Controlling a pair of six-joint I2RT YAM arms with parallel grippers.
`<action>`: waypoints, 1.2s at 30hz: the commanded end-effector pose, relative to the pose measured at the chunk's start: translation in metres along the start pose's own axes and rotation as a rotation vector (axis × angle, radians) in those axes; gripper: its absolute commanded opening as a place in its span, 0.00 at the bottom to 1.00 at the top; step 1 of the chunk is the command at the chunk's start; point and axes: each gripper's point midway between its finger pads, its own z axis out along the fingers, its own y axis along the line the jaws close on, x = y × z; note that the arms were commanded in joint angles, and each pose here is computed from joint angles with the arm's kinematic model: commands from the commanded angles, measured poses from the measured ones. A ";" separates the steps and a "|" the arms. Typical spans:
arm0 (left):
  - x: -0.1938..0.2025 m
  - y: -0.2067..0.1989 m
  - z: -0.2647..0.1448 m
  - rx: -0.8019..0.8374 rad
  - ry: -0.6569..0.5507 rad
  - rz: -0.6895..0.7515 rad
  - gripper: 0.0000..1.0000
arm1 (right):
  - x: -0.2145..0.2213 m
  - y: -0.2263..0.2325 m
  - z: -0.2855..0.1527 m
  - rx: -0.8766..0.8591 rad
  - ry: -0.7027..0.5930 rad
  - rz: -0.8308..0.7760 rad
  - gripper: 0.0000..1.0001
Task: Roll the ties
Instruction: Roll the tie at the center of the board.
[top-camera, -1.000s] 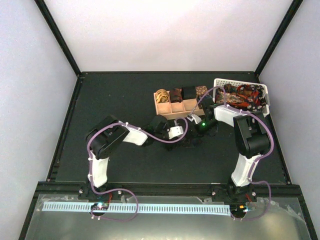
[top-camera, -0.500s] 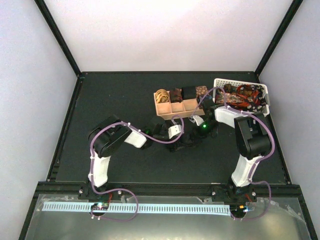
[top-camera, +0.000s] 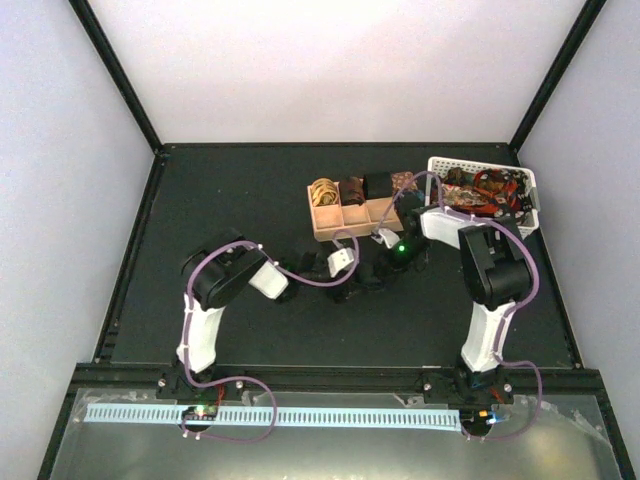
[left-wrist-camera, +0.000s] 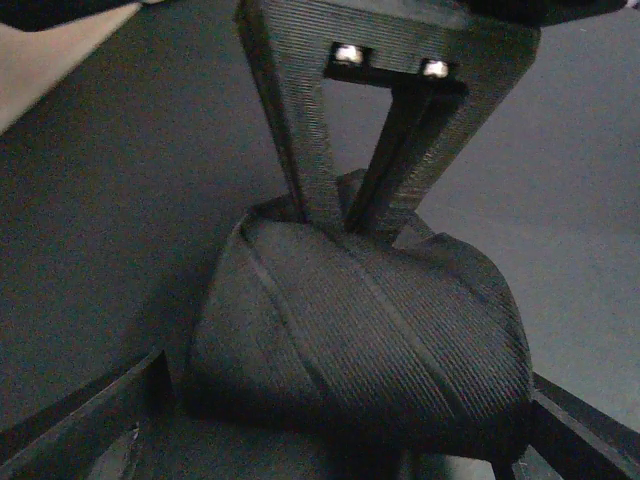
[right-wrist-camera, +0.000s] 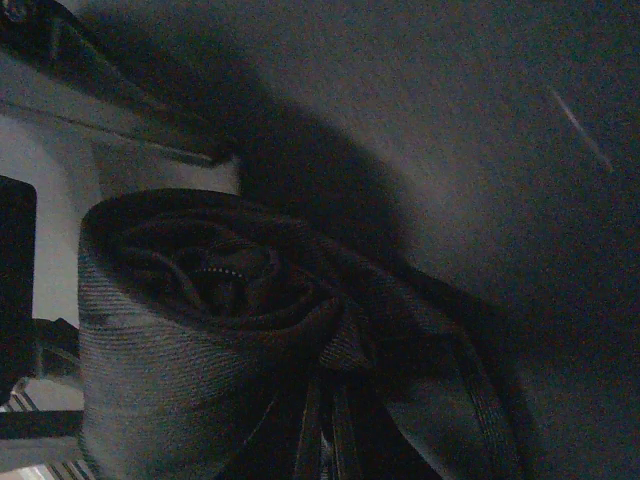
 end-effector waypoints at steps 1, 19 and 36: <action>-0.017 0.023 -0.033 -0.093 -0.051 -0.027 0.86 | -0.023 -0.007 0.024 0.040 -0.005 -0.034 0.01; -0.019 0.023 -0.030 -0.070 -0.179 0.060 0.93 | -0.007 0.000 0.032 0.043 0.023 -0.121 0.01; 0.000 0.020 -0.004 -0.038 -0.015 0.082 0.74 | -0.011 -0.004 0.037 0.039 0.054 -0.089 0.01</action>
